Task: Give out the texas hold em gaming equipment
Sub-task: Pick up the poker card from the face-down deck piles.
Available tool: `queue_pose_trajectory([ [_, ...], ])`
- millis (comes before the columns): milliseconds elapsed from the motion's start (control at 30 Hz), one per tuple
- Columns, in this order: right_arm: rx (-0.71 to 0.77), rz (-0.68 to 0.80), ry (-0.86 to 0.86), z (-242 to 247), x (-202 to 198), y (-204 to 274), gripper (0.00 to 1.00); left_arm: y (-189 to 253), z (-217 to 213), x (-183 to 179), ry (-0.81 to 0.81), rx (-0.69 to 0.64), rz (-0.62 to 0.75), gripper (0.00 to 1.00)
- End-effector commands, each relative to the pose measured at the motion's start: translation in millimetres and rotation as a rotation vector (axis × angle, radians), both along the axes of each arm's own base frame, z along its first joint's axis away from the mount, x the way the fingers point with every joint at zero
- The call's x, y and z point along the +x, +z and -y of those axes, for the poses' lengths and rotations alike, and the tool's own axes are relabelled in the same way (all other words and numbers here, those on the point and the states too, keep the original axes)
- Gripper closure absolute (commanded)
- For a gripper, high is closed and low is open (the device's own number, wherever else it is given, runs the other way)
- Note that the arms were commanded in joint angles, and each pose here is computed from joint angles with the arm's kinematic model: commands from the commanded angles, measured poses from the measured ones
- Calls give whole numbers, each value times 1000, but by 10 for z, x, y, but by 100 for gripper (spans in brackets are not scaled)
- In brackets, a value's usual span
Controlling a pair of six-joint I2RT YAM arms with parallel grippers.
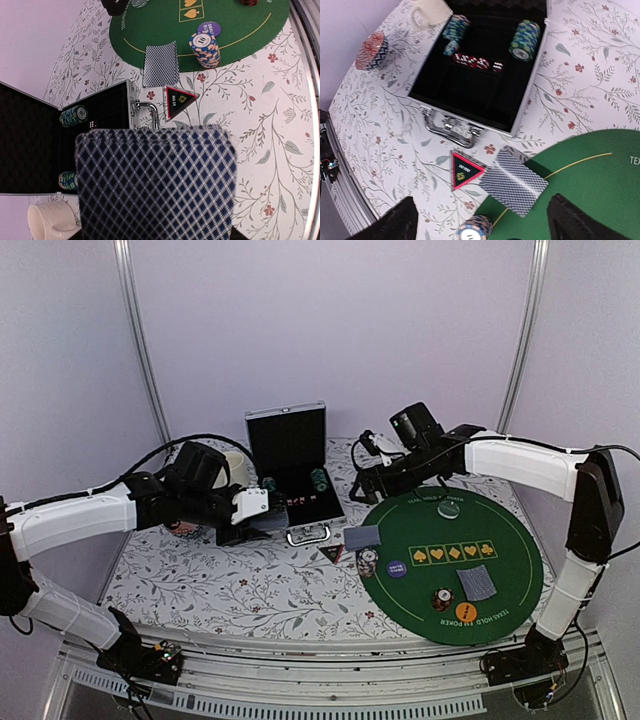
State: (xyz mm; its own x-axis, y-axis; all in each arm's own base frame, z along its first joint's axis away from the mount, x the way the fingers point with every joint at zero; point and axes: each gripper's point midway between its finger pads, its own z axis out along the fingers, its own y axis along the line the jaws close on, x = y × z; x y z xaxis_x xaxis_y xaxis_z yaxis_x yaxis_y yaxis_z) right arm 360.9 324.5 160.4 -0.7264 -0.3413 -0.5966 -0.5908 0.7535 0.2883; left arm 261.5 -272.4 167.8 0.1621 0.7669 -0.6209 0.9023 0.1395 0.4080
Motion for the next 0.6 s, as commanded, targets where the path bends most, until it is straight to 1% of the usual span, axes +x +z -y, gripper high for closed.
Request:
queue_pose_trajectory([
  [0,81,191,41,-240,-179,682,0,145,155,-111,-62,-54,11,51],
  [133,188,258,139,-496,-512,914,1,139,197,-159,-83,-54,12,51],
  [300,343,294,240,-686,-760,1213,1,163,236,-171,-96,-66,3,52],
  [500,504,290,255,-712,-919,1417,1,256,313,-248,-131,-106,-13,52],
  [567,532,251,249,-709,-963,1341,1,261,311,-251,-129,-105,-10,52],
])
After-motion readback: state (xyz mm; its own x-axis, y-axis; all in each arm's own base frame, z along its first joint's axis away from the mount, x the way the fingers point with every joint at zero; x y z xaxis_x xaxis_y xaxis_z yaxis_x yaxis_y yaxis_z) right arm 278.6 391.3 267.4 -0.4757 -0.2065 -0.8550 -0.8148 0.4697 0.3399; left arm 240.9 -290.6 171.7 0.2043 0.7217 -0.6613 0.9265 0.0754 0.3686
